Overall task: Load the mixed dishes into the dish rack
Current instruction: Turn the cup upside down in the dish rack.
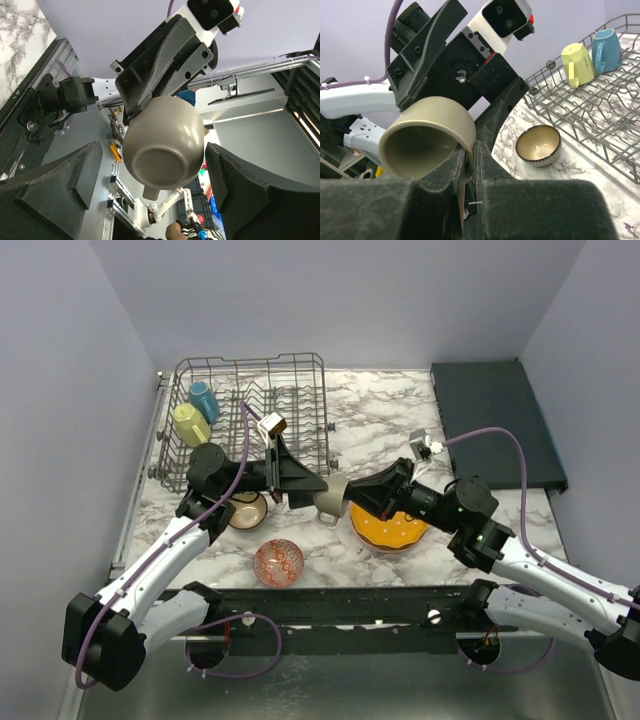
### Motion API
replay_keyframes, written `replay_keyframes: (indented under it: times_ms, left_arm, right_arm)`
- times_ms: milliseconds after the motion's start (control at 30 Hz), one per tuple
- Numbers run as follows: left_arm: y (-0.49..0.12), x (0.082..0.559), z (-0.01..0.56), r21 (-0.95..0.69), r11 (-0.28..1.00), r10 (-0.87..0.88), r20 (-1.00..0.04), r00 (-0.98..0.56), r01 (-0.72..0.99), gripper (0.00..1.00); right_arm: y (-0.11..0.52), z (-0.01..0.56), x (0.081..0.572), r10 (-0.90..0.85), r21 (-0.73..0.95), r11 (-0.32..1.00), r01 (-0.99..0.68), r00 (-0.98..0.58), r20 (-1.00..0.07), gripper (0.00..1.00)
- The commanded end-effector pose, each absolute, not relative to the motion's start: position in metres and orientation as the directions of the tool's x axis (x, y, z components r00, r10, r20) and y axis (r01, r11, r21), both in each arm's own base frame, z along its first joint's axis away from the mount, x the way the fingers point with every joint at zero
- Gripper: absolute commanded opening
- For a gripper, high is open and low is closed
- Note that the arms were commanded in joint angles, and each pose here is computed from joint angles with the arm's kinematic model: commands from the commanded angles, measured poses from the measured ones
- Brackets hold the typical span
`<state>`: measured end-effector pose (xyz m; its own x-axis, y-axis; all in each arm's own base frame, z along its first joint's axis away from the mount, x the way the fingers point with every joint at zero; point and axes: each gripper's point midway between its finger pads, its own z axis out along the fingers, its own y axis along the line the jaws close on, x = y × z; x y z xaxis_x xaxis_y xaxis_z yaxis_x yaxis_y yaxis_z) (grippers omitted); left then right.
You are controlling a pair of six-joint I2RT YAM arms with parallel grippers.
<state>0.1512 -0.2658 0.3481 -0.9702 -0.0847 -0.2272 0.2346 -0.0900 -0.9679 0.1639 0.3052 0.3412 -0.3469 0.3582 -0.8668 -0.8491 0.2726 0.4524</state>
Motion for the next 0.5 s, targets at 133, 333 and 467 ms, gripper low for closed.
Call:
replay_keyframes:
  times_ms: [133, 333, 467]
  left_arm:
    - [-0.261, 0.1384, 0.3596, -0.944, -0.125, -0.058, -0.299, -0.952, 0.304, 0.89]
    - [-0.2607, 0.1372, 0.3607, -0.942, -0.129, -0.053, -0.305, -0.951, 0.31, 0.86]
    - [-0.2604, 0.1361, 0.3608, -0.94, -0.131, -0.05, -0.31, -0.949, 0.314, 0.83]
  right_arm:
    - [0.31, 0.3584, 0.1652, 0.404, 0.423, 0.242, -0.873, -0.306, -0.862, 0.01]
    - [0.3132, 0.3566, 0.1673, 0.399, 0.424, 0.242, -0.873, -0.309, -0.863, 0.01]
    - [0.314, 0.3574, 0.1684, 0.405, 0.426, 0.241, -0.872, -0.309, -0.861, 0.01]
